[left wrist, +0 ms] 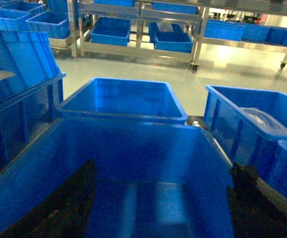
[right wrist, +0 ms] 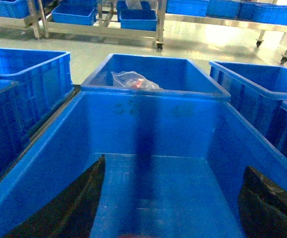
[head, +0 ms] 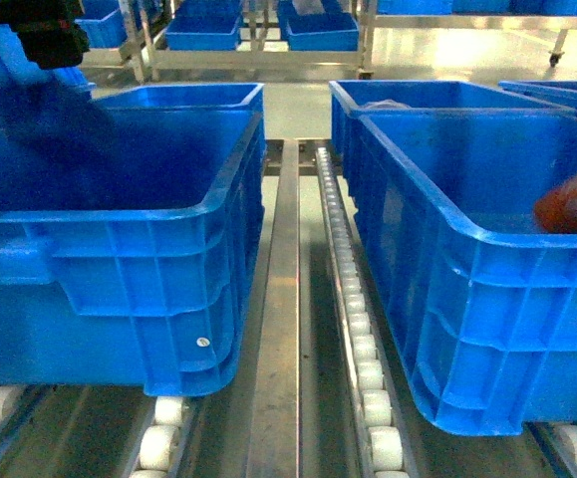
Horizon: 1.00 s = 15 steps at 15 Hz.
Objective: Sort blue parts and orange caps into right shelf containers
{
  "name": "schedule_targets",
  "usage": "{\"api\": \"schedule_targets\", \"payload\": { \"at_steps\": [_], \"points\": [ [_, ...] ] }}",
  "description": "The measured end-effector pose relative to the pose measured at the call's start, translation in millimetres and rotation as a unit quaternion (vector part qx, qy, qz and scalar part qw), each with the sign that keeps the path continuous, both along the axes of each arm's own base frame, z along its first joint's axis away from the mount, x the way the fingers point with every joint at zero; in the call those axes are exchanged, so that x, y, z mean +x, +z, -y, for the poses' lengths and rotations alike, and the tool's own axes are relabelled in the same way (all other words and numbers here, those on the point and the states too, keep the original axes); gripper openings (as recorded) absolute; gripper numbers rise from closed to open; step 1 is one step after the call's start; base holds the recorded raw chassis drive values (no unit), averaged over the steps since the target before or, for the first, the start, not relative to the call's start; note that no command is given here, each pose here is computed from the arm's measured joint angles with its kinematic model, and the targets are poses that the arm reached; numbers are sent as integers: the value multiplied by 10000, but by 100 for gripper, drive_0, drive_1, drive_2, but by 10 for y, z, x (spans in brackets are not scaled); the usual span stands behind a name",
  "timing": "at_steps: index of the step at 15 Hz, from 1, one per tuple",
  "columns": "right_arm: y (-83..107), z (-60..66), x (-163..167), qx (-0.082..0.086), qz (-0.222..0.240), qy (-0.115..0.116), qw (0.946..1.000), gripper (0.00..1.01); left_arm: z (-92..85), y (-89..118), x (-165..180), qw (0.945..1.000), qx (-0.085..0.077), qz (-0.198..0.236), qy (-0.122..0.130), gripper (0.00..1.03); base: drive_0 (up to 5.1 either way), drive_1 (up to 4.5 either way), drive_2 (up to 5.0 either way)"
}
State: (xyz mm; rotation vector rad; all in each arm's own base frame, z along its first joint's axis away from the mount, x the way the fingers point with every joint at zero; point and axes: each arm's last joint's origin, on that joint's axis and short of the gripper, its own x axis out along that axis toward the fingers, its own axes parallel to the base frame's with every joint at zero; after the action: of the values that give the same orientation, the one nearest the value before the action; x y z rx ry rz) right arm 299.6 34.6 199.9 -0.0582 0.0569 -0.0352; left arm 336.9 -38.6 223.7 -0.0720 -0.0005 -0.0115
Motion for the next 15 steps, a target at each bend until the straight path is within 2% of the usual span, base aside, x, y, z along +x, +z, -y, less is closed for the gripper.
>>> {"api": "schedule_targets", "payload": {
  "at_steps": [1, 2, 3, 4, 5, 6, 7, 11, 12, 13, 14, 15],
  "points": [
    [-2, 4, 4, 0, 42, -72, 10000, 94, -4, -56, -34, 9999, 12, -117, -21, 92, 0, 0, 0],
    [7, 6, 5, 5, 103, -110, 9999, 100, -8, -94, -72, 9998, 27, -178, -42, 100, 0, 0, 0],
    [3, 23, -7, -31, 164, -359, 9992, 97, -16, -122, -154, 9999, 84, -145, -39, 97, 0, 0, 0],
    [-18, 28, -7, -45, 118, -438, 9990, 98, -8, -158, -286, 9997, 224, -90, 63, 98, 0, 0, 0],
    [-25, 30, -7, -50, 107, -451, 9989, 98, -6, -153, -296, 9996, 283, -69, 69, 98, 0, 0, 0],
    [-28, 62, -45, 76, 324, -159, 9993, 90, -10, -158, -323, 9996, 282, 17, 33, 90, 0, 0, 0],
    [-82, 96, -188, 161, 286, 117, 9994, 77, -62, -212, -479, 9996, 287, -7, 44, 77, 0, 0, 0],
    [-202, 219, -741, 216, 260, 157, 9993, 24, -228, -387, -1057, 9995, 292, -67, 65, 24, 0, 0, 0],
    [-236, 268, -858, 218, 220, 234, 9992, 9, -250, -416, -1179, 9995, 291, -65, 46, 10, 0, 0, 0],
    [-257, 341, -952, 228, 208, 161, 9994, 1, -277, -435, -1275, 9996, 284, -52, 67, 2, 0, 0, 0],
    [-272, 359, -1053, 236, 212, 119, 9994, 1, -371, -464, -1378, 9995, 290, -77, 59, 2, 0, 0, 0],
    [-305, 357, -1129, 233, 413, 141, 9988, 1, -396, -480, -1458, 9995, 289, -74, 113, 2, 0, 0, 0]
  ]
}}
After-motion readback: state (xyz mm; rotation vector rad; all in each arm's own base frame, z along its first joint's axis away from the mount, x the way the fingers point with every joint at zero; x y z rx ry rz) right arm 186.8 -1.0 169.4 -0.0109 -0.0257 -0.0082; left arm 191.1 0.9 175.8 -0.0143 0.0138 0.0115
